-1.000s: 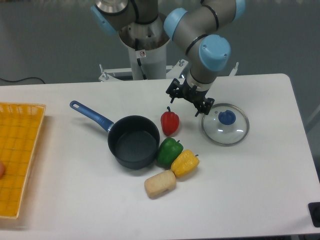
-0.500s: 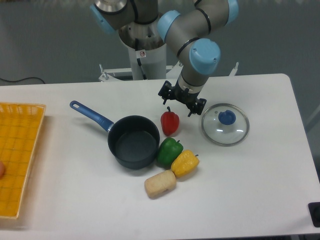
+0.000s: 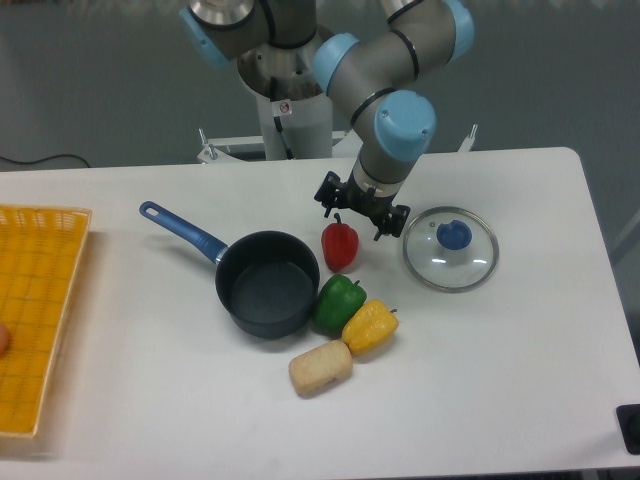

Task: Pick up the red pepper
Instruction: 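Lower the gripper around the red pepper's stem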

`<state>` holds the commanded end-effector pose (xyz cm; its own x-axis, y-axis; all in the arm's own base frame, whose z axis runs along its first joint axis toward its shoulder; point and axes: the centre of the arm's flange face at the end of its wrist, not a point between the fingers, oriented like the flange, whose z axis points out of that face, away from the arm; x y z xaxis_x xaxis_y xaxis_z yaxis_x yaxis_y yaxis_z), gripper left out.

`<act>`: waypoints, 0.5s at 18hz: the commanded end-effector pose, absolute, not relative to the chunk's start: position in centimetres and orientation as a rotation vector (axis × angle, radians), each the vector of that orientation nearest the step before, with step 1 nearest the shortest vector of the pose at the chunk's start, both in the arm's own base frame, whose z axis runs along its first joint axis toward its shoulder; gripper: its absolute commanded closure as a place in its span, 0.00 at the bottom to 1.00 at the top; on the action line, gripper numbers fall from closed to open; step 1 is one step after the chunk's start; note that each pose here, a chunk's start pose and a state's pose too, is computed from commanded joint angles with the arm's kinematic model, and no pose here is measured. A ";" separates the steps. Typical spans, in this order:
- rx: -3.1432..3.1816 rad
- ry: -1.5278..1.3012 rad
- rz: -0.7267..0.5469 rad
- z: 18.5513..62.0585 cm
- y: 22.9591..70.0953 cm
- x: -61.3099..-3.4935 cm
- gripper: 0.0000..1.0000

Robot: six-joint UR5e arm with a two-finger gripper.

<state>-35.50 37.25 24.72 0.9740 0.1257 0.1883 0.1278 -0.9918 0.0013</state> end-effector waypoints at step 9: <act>-3.146 -0.184 -0.314 23.1 38.2 -35.1 0.00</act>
<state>-35.06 38.16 23.12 0.9736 0.1182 0.1954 0.1132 -0.9929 0.0366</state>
